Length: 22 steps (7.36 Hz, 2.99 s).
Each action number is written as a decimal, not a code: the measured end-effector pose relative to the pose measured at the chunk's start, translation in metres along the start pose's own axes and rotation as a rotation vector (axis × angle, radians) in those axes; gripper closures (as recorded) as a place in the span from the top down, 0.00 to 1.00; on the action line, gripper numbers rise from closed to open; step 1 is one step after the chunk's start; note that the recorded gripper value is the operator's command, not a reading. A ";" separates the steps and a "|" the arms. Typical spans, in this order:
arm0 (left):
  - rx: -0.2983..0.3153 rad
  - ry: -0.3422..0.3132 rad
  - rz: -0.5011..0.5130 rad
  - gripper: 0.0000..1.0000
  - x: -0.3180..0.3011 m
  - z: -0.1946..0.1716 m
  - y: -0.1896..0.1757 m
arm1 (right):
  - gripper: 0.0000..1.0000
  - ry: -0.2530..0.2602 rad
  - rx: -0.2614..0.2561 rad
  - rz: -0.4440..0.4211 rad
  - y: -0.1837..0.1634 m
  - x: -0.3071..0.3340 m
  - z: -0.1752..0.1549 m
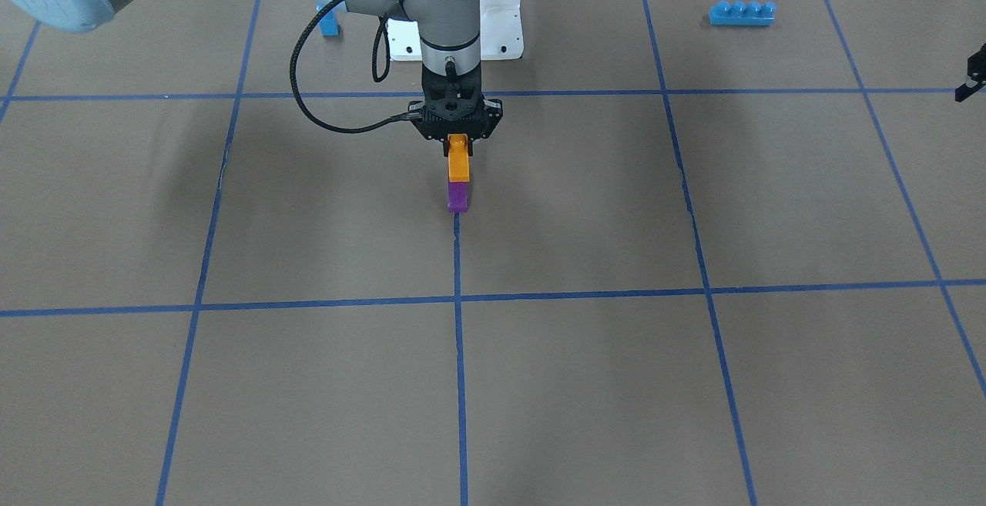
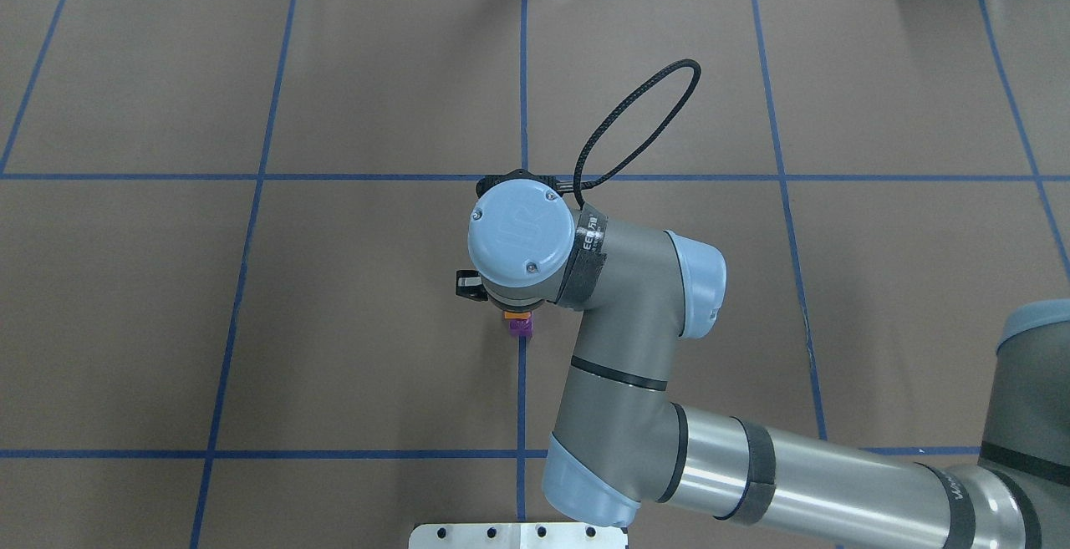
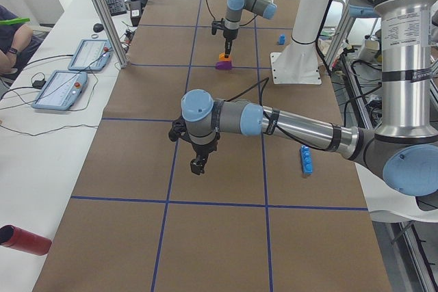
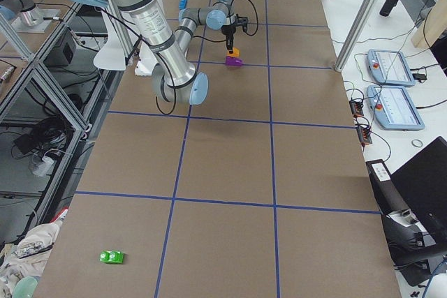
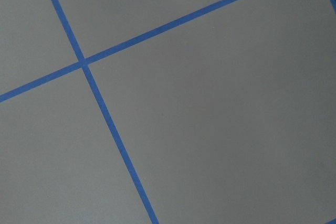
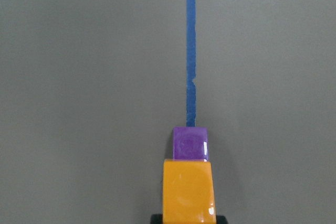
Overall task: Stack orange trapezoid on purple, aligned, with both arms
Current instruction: 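Lower the orange trapezoid onto the purple block, aligning it, then hold the orange trapezoid on the purple block with the right gripper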
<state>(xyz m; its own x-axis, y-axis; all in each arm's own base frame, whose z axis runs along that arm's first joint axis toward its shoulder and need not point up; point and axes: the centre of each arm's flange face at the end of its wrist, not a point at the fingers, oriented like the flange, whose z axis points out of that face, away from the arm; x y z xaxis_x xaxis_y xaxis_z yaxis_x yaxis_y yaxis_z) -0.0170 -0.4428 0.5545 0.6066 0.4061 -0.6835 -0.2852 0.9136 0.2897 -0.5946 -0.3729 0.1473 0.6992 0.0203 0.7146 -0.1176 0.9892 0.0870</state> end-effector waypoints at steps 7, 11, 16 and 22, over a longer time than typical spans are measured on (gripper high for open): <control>-0.001 0.000 -0.001 1.00 0.000 0.000 0.000 | 0.00 0.019 0.016 0.000 0.005 0.002 0.008; -0.002 0.001 -0.002 1.00 -0.001 0.001 -0.001 | 0.00 0.023 0.021 0.001 0.004 0.003 0.009; -0.002 0.001 -0.001 1.00 -0.001 0.002 -0.001 | 0.00 0.033 0.066 -0.014 0.011 -0.001 0.011; -0.002 0.001 -0.001 1.00 -0.001 0.002 -0.001 | 0.00 0.043 0.123 -0.023 0.015 -0.003 0.012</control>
<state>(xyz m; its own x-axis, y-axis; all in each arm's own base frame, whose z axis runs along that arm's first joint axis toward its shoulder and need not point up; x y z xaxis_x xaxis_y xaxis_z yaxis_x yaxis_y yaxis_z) -0.0162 -0.4443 0.5561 0.6061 0.4056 -0.6842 -0.2867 0.9138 0.2877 -0.6071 -0.3600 0.1543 0.7320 0.0069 0.6813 -0.1850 0.9644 0.1890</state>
